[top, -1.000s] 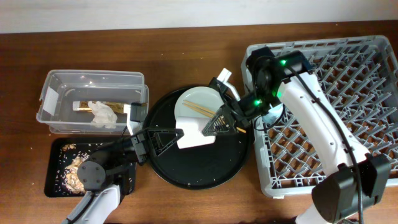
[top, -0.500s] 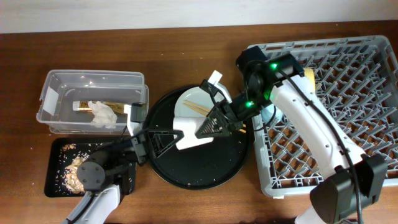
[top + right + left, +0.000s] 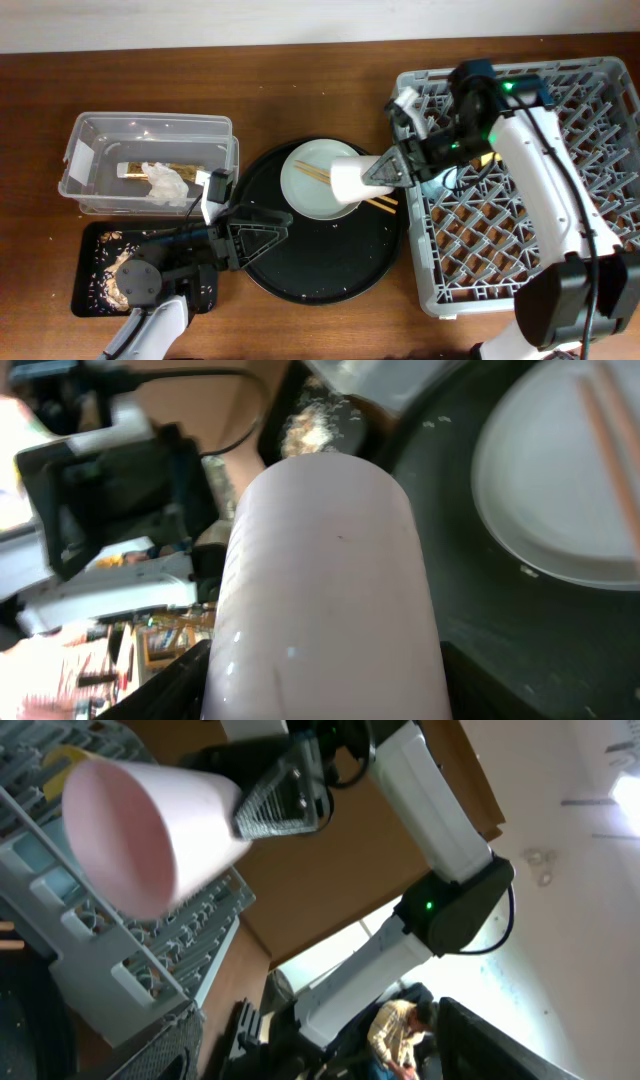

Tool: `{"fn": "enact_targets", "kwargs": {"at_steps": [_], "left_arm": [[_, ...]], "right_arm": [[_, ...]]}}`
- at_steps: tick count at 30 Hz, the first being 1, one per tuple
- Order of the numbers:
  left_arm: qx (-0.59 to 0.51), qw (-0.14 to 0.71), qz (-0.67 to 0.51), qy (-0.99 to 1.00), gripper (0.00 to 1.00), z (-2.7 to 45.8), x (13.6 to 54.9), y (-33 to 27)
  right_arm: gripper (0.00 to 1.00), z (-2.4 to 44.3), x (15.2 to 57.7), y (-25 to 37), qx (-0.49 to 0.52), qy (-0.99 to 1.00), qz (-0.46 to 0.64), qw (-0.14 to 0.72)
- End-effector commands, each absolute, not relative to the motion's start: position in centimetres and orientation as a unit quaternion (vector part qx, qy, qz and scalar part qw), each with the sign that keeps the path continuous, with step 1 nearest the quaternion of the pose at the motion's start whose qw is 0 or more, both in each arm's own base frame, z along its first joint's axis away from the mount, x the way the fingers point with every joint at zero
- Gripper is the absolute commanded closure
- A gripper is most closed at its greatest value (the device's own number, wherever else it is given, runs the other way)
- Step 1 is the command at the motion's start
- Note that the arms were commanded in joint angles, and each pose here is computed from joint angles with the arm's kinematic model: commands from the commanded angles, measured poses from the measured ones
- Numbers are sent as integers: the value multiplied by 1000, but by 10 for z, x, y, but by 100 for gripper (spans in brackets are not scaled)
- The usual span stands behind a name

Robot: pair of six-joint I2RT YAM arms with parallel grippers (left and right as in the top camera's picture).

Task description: Sort waste into correct bins and load items into the dishwasher rack

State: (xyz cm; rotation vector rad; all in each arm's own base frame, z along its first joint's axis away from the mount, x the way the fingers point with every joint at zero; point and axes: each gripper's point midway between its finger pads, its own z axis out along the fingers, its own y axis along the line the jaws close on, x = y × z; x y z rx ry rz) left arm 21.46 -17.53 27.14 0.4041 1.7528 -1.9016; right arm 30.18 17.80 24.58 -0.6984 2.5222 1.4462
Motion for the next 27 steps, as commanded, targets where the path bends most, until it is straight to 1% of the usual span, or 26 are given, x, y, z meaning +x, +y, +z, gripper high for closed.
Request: {"fn": "enact_targets", "kwargs": {"at_steps": [1, 2, 3, 4, 5, 7, 9, 13, 16, 18, 22, 25, 26, 27], "left_arm": [[191, 265, -688, 648, 25, 271, 207, -176], [202, 256, -684, 652, 25, 268, 203, -176], [212, 259, -681, 652, 16, 266, 201, -176], [218, 261, -678, 651, 1, 266, 200, -176], [221, 260, -677, 652, 1, 265, 200, -176], [223, 263, -677, 651, 0, 265, 200, -176], [223, 263, -676, 651, 1, 265, 200, -176], [224, 261, -676, 651, 1, 265, 199, -176], [224, 261, -676, 651, 1, 265, 199, -176], [224, 261, -676, 651, 1, 265, 199, -176], [224, 261, -676, 651, 1, 265, 199, -176], [224, 261, -676, 651, 1, 265, 199, -176], [224, 261, -676, 651, 1, 265, 199, -176], [224, 261, -676, 651, 0, 265, 199, -176]], "right_arm": [[42, 235, 322, 126, -149, 888, 427, 85], [43, 219, 331, 87, -67, 924, 370, 70], [43, 208, 338, 58, -3, 944, 324, 64], [43, 203, 344, 39, 33, 951, 298, 70], [43, 201, 350, 27, 58, 953, 287, 80], [43, 201, 371, 11, 75, 954, 264, 122], [43, 197, 390, -3, 96, 959, 215, 154], [43, 207, 421, -7, 78, 952, 197, 221], [42, 216, 440, 16, 38, 944, 200, 260], [42, 210, 449, 25, 23, 950, 160, 267], [42, 165, 459, 20, 30, 969, 89, 227], [25, 143, 463, 18, 35, 974, 84, 207], [16, 143, 464, 18, 35, 974, 84, 208], [1, 145, 465, 18, 35, 973, 84, 211]]}}
